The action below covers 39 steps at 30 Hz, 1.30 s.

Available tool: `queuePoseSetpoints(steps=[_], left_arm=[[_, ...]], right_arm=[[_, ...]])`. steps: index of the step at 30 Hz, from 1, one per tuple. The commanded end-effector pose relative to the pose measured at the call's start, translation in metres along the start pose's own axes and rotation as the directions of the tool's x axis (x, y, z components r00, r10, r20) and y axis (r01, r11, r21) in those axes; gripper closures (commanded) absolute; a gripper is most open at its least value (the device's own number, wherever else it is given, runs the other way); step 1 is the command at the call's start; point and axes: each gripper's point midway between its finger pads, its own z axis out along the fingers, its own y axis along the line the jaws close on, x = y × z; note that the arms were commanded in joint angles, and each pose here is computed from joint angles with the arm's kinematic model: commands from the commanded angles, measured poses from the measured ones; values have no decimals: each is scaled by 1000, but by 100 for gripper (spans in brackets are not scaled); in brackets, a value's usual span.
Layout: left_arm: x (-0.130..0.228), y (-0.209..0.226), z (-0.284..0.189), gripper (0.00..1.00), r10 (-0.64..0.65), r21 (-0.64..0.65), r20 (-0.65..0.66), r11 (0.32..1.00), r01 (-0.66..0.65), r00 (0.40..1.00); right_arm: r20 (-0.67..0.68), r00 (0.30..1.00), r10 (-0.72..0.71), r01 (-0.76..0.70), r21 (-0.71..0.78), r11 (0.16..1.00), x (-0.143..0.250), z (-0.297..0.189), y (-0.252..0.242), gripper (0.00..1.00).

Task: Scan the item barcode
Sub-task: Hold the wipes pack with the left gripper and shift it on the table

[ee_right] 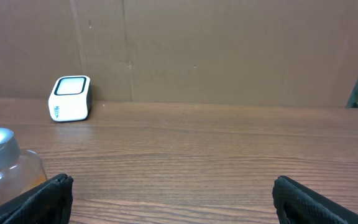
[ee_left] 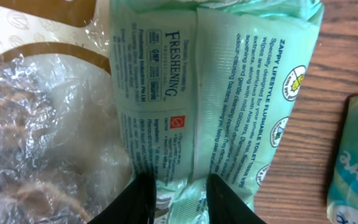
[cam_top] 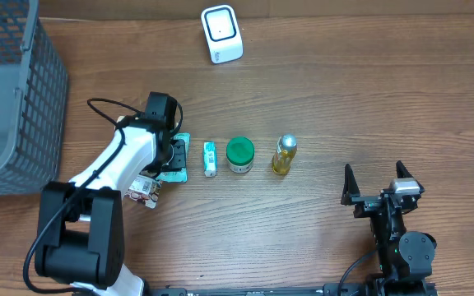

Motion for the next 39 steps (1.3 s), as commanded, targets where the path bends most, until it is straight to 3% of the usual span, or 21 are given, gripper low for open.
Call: queuePoseSetpoints(steps=[1, 11, 25, 39], left_arm=[[21, 9, 17, 66, -19, -24, -43, 1000, 18, 999], [11, -2, 7, 61, -20, 31, -32, 999, 20, 999], [-29, -14, -72, 57, -47, 116, 135, 993, 31, 990], [-1, -15, -67, 56, -108, 132, 58, 986, 99, 993]], right_arm=[[-4, 1000, -1, 1, -6, 1000, 4, 1, 1, 0], [-4, 1000, -1, 1, -6, 1000, 4, 1, 1, 0], [-4, 1000, -1, 1, -6, 1000, 4, 1, 1, 0], [-4, 1000, -1, 1, -6, 1000, 4, 1, 1, 0]])
